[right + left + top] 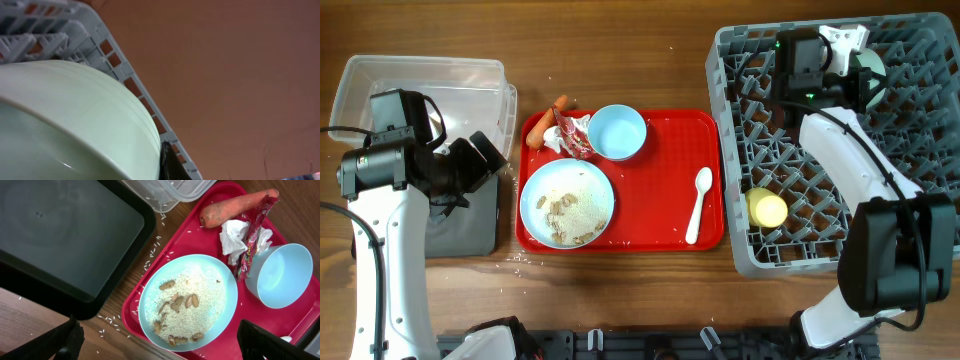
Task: Sort waste into correct bins and load items into the dishwasher rack
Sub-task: 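Grasp the green bowl with the right gripper and lift it, then place the green bowl into the dish rack with the right gripper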
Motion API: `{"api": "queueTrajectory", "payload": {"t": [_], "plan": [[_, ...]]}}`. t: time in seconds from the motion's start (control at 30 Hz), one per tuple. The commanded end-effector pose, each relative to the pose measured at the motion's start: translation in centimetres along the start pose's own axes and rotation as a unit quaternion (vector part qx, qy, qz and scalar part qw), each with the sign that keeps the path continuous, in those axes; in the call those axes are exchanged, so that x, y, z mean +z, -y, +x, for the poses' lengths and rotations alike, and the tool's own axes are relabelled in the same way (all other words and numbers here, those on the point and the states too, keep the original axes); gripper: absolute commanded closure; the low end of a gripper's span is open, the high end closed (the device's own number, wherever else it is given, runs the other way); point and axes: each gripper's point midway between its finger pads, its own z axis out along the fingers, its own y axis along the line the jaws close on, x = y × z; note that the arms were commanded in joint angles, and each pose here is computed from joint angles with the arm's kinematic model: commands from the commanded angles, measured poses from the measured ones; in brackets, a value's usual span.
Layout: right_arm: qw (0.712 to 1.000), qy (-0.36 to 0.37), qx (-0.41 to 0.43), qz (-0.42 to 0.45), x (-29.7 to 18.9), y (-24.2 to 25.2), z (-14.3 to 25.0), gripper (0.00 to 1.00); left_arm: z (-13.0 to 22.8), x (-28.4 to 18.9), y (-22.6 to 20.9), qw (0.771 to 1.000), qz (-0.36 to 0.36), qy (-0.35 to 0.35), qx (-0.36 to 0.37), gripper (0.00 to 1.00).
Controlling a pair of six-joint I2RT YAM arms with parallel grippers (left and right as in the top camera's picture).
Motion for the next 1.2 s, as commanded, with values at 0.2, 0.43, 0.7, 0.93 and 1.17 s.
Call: {"api": "queueTrajectory", "payload": {"t": [0.2,0.43,0.7,0.93,1.17], "plan": [[0.986,-0.031,-0.027,-0.160,-1.0,-6.9,3.0,0.96,-0.4,-0.5,-0.1,1.000,0.001,0.013,-0.009,0.00],[0.958,-0.094,0.005,-0.271,-3.4,-8.6,5.7,0.96,-0.4,-0.5,-0.1,1.000,0.001,0.013,-0.009,0.00],[0.929,-0.163,0.068,-0.325,-6.2,-5.9,7.8,0.80,-0.4,-0.5,-0.1,1.000,0.001,0.013,-0.009,0.00],[0.861,-0.169,0.119,-0.464,-11.4,-4.2,6.5,0.60,-0.4,-0.5,-0.1,1.000,0.001,0.013,-0.009,0.00],[0.748,-0.027,0.068,-0.659,-24.7,-2.4,3.1,0.55,-0.4,-0.5,-0.1,1.000,0.001,0.013,-0.009,0.00]]}}
